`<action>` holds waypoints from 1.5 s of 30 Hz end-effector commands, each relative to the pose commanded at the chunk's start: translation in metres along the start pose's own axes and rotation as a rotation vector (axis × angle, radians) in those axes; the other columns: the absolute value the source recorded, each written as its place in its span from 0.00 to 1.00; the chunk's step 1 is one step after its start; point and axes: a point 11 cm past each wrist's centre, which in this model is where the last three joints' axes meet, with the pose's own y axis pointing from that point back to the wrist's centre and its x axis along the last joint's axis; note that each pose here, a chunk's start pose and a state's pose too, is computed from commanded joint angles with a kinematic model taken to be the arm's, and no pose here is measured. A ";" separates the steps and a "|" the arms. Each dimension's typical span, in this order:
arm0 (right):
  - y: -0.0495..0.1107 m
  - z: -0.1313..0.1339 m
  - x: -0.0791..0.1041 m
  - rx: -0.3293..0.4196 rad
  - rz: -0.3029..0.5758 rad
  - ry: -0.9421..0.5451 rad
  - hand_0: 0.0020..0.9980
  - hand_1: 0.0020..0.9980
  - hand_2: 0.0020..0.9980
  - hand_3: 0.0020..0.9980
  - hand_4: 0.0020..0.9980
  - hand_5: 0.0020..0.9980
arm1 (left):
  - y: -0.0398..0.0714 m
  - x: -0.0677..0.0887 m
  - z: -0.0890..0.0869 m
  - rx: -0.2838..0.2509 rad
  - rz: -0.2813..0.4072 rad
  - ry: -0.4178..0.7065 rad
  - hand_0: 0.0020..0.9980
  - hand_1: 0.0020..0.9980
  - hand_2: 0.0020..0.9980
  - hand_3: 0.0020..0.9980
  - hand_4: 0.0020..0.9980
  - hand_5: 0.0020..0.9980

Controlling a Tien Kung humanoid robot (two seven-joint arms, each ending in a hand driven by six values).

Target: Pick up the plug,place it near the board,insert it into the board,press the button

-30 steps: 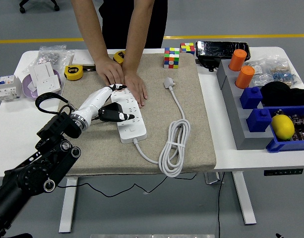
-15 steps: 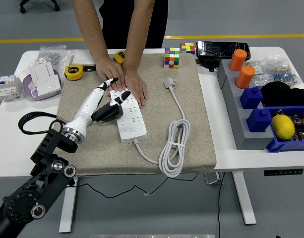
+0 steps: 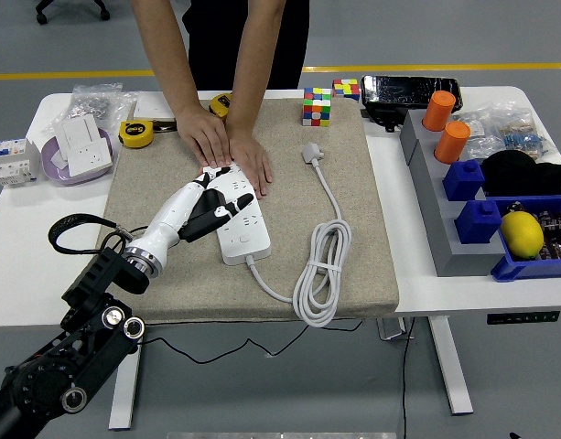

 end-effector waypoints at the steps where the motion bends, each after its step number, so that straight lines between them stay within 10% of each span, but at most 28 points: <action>1: 0.000 0.000 0.000 0.001 0.000 0.000 0.84 0.75 0.74 0.77 1.00 0.88 | 0.000 0.000 0.000 0.003 -0.003 -0.005 1.00 1.00 0.99 0.95 1.00 1.00; 24: 0.000 -0.001 0.000 0.002 0.000 -0.006 0.84 0.75 0.74 0.77 1.00 0.88 | 0.004 0.014 0.005 0.007 0.037 -0.114 1.00 1.00 0.99 0.94 1.00 1.00; 45: 0.000 0.000 0.000 0.001 0.001 0.000 0.84 0.75 0.74 0.77 1.00 0.88 | 0.005 -0.006 -0.014 0.060 -0.039 -0.146 1.00 1.00 0.97 0.93 1.00 1.00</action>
